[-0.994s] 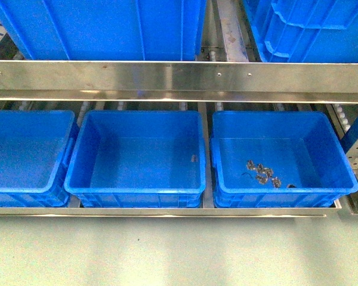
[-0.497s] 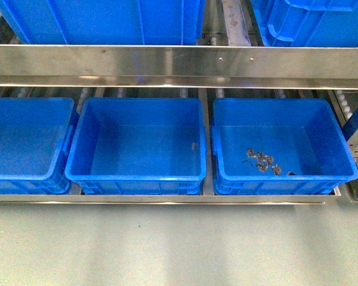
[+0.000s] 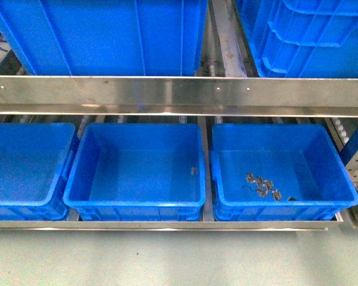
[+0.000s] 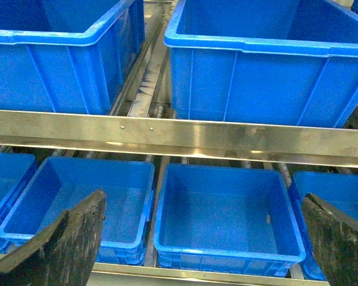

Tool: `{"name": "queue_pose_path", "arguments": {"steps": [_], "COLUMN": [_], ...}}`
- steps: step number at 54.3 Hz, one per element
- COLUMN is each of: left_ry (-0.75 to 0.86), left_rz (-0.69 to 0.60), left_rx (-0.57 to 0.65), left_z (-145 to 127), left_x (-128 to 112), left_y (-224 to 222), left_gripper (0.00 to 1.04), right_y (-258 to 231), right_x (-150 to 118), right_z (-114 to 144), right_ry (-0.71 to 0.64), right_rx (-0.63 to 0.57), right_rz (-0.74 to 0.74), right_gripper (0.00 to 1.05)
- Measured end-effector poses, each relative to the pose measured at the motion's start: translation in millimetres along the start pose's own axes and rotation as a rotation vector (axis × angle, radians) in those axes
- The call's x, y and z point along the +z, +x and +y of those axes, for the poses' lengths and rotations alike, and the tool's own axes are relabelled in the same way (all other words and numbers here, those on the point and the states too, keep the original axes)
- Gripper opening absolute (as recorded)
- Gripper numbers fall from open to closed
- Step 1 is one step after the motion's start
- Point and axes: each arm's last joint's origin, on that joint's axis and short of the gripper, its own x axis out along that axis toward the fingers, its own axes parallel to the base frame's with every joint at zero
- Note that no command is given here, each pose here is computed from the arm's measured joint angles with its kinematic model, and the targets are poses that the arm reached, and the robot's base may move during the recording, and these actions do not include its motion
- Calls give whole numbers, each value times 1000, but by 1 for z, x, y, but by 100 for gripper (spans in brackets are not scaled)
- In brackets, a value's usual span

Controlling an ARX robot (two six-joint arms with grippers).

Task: Pick red and yellow buttons and place in box

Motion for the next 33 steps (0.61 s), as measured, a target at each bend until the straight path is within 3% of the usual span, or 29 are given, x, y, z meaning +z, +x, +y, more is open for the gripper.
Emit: {"name": "queue_pose_path", "arguments": {"steps": [16, 33], "left_ry": [0, 0], "left_rz": [0, 0], "left_rx": [0, 0], "left_z": [0, 0], "left_x": [0, 0], "left_y": [0, 0], "left_gripper": [97, 97], "right_y": [-146, -233], "right_x": [7, 12], "right_z": [21, 12], "right_ry": [101, 192], "right_rx": [22, 9], "right_rz": [51, 41], "right_gripper": [97, 97]}}
